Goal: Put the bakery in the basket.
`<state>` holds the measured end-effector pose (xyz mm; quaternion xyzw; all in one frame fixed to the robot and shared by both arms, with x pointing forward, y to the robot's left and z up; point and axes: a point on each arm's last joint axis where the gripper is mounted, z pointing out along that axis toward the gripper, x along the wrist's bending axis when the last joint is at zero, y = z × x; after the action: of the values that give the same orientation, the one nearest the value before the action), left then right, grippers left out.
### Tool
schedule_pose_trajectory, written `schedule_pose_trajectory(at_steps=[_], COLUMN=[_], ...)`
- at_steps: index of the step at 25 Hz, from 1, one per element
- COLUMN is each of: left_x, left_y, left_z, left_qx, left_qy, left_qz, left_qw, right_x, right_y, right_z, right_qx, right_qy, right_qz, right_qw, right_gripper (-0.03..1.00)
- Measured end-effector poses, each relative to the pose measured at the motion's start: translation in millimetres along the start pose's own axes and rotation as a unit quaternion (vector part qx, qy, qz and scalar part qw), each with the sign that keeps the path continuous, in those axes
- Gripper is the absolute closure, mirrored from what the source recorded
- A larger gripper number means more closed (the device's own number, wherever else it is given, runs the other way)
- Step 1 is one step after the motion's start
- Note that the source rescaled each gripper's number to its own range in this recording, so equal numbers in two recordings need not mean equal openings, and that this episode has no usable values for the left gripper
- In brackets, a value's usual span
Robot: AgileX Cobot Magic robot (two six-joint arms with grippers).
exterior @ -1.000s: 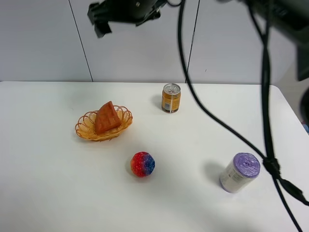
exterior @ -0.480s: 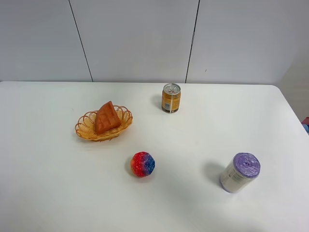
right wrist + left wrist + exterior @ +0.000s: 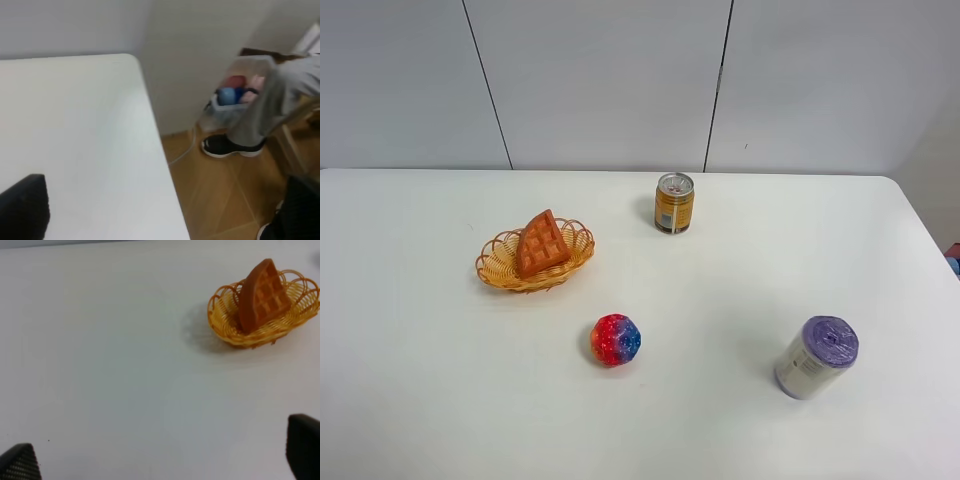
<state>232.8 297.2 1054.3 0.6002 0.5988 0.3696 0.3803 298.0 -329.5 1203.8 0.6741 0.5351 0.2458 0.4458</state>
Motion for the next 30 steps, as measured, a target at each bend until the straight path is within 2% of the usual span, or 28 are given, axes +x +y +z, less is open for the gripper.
schedule_pose_trajectory(at_steps=[2, 5, 7, 10, 13, 15, 30], left_x=[0.0, 0.0, 0.0, 0.0, 0.0, 0.0, 0.0], left_y=[0.0, 0.0, 0.0, 0.0, 0.0, 0.0, 0.0], left_z=[0.0, 0.0, 0.0, 0.0, 0.0, 0.0, 0.0], left_qx=[0.0, 0.0, 0.0, 0.0, 0.0, 0.0, 0.0], left_qy=[0.0, 0.0, 0.0, 0.0, 0.0, 0.0, 0.0], left_qz=[0.0, 0.0, 0.0, 0.0, 0.0, 0.0, 0.0], left_qw=[1.0, 1.0, 1.0, 1.0, 1.0, 1.0, 1.0], right_x=[-9.0, -11.5, -5.6, 10.5, 28.1, 34.2, 31.7], right_y=[-41.4, -95.1, -120.1, -142.5, -157.9, -167.1, -168.1], right_z=[-22.7, -41.3, -39.6, -23.0, 2.3, 13.6, 15.8], right_qx=[-0.035, -0.08, -0.086, -0.072, -0.037, -0.011, -0.019], right_qy=[-0.004, 0.021, 0.052, 0.107, 0.155, 0.168, 0.15], right_qz=[0.02, 0.046, 0.045, 0.011, -0.017, -0.022, -0.008], right_qw=[0.999, 0.996, 0.994, 0.992, 0.987, 0.985, 0.988], right_gripper=[0.16, 0.16, 0.16, 0.16, 0.16, 0.16, 0.16])
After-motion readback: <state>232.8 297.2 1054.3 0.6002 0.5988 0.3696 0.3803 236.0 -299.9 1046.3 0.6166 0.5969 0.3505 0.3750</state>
